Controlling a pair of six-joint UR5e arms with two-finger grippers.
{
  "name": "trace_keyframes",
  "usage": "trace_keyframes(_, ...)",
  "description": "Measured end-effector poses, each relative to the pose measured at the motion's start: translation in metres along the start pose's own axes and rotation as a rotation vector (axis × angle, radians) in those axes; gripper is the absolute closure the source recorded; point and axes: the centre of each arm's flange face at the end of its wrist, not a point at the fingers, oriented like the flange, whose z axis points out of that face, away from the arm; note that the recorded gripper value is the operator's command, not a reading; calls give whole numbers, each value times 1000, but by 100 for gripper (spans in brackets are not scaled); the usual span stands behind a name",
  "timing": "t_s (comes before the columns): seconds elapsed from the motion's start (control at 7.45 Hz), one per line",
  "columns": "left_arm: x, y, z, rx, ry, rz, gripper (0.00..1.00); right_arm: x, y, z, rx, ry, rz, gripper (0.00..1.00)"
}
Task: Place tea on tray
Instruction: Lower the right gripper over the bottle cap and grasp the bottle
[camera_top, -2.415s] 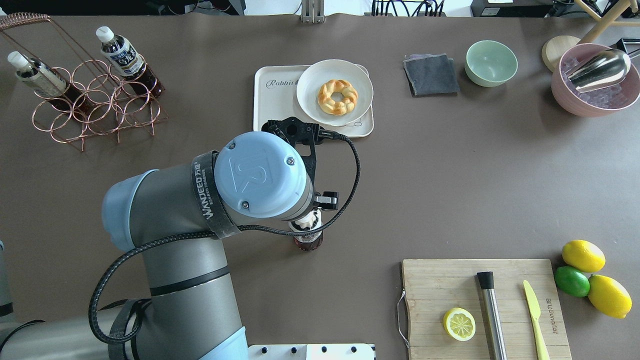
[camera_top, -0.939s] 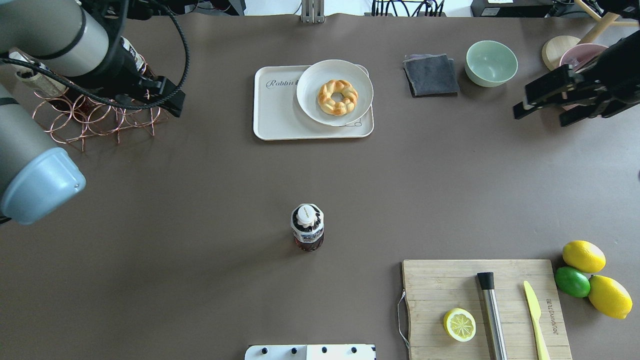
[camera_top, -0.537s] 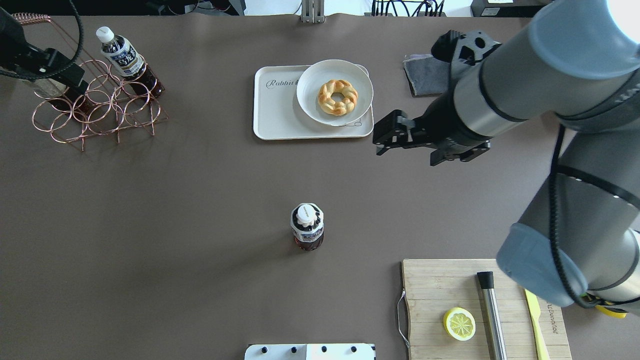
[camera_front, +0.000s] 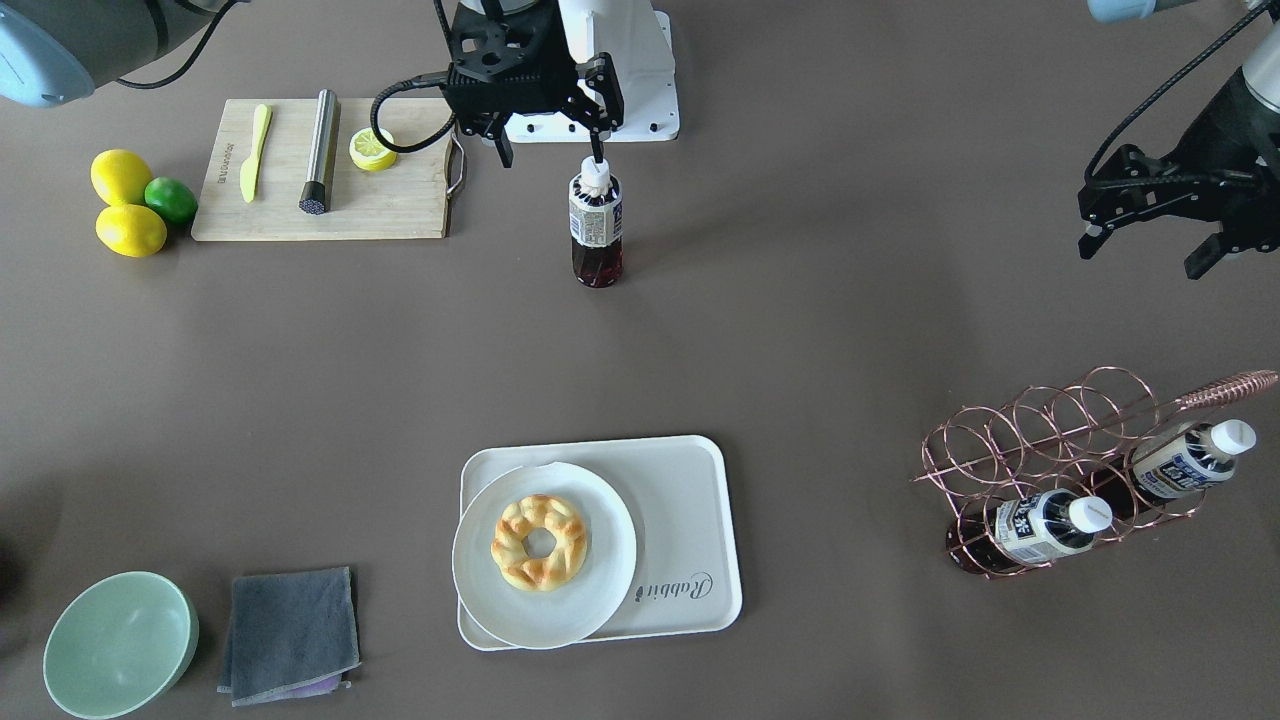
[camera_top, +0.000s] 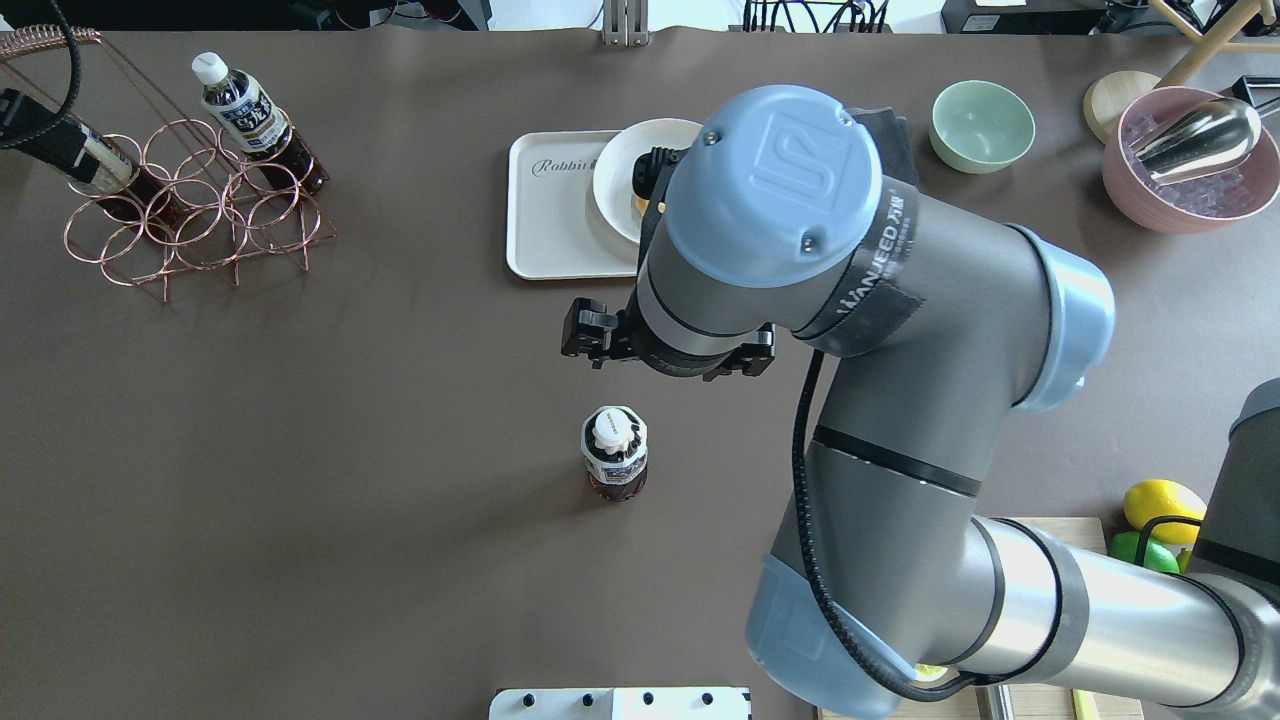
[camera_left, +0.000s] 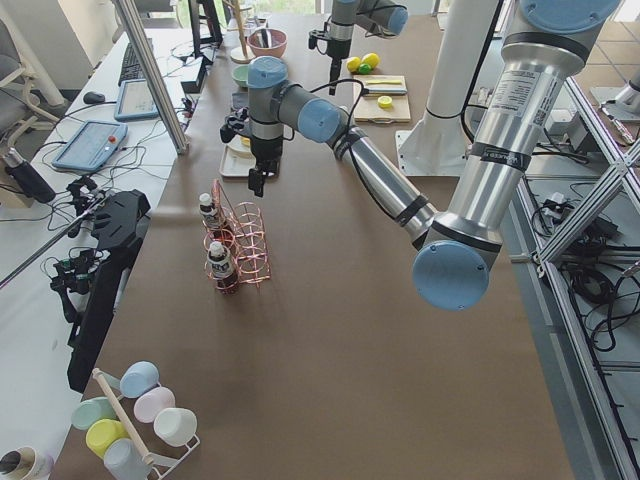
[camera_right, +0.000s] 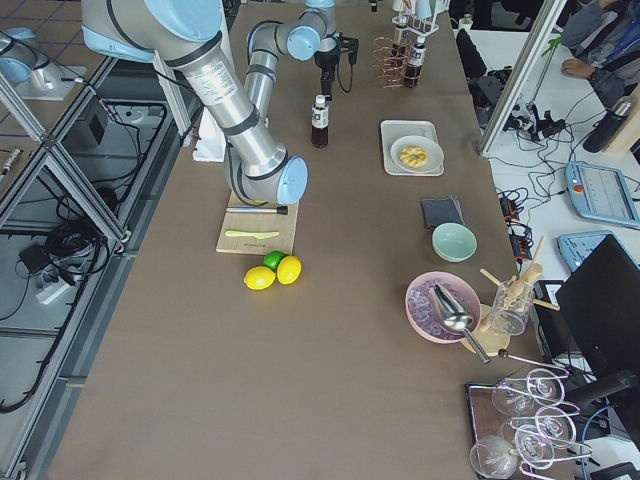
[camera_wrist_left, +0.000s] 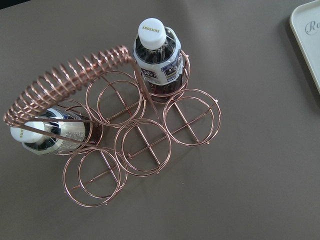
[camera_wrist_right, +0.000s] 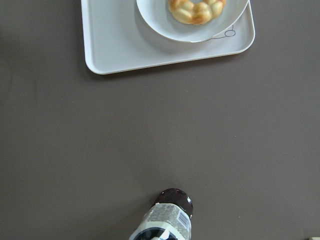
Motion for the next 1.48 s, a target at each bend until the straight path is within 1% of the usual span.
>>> trace_keyframes(0.13, -2, 1, -3, 4, 2, -2, 3, -15, 3, 11, -6, 17, -6, 7)
trace_keyframes(0.4, -2, 1, -7, 7, 14, -4, 3, -31, 12, 28, -10, 41, -26, 21)
trace_keyframes(0.67, -3, 1, -7, 6, 17, -8, 3, -35, 23, 41, -19, 60, -46, 36)
trace_keyframes(0.8, -3, 1, -7, 5, 18, -9, 3, -37, 27, 47, -23, 68, -51, 42)
trace_keyframes(0.94, -3, 1, -8, 2, 31, -12, 3, -38, 29, 52, -25, 77, -54, 49)
trace_keyframes(1.07, -4, 1, -10, 0, 47, -18, 3, -39, 30, 55, -26, 82, -55, 53)
trace_keyframes(1.21, -5, 1, -12, 1, 55, -22, 3, -39, 30, 57, -27, 86, -55, 53)
trace_keyframes(1.48, -5, 1, -13, -3, 73, -30, 3, -40, 31, 57, -28, 88, -56, 45)
